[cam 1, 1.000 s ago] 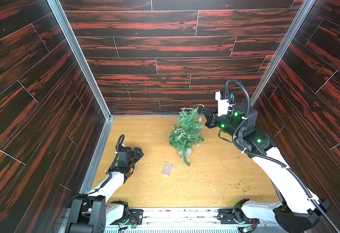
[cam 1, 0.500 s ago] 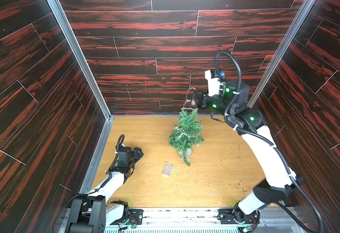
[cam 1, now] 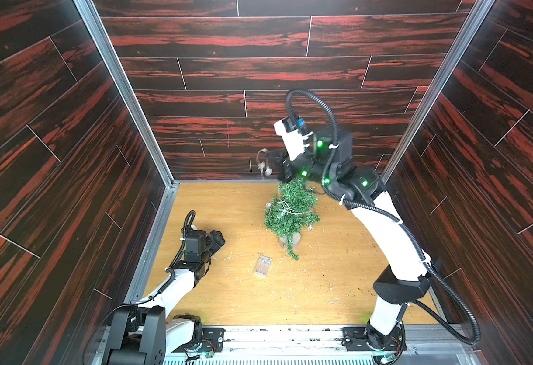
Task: Remove string lights from the small christmas tree
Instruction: Remove the light string from the Christmas tree.
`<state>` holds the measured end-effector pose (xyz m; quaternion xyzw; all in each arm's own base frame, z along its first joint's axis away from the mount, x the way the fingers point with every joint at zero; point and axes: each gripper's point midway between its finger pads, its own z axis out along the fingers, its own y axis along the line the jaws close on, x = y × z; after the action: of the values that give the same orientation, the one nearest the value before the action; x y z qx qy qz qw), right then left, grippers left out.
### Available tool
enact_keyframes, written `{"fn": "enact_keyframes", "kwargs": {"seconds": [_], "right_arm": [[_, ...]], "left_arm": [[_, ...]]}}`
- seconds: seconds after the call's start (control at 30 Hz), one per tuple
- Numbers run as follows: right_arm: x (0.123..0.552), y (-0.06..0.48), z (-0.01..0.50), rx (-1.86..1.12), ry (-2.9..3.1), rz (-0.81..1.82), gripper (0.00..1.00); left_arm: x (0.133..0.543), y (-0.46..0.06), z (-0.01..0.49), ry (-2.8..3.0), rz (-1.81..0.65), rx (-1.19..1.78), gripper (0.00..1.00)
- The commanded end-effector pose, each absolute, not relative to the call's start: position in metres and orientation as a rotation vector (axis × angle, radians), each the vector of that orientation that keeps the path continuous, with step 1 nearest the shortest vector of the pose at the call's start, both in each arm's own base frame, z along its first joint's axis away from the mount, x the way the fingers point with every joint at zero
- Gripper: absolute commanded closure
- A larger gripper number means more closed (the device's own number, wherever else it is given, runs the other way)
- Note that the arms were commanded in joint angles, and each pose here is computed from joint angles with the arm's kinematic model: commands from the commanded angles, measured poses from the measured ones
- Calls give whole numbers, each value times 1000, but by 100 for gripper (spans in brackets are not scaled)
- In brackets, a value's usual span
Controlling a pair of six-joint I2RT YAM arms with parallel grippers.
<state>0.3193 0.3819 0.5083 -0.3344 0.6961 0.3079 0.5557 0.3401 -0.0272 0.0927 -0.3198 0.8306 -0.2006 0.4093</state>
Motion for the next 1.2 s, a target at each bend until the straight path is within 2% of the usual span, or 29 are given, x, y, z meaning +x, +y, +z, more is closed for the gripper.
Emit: {"fn": "enact_keyframes", "kwargs": {"seconds": [0.0,0.27,0.5,0.73,0.93,1.17], "right_arm": [[296,387,496,-875,1660,700,100],[257,350,459,-832,1708,648,100],[243,278,415,-639,1785,534,100],[247,188,381,-356,1820,273,100],[238,130,371,-139,1800,323,100],[235,139,351,-183,1860,418,100]], "left_arm": [[347,-29,105,2063,-516,-785,10],[348,-29,104,2065,-515,-784,10],[346,-28,105,2060,-512,-784,11],[345,-29,107,2054,-513,-780,11],[345,-28,106,2055,-508,-778,11],[345,-29,104,2060,-503,-777,11]]}}
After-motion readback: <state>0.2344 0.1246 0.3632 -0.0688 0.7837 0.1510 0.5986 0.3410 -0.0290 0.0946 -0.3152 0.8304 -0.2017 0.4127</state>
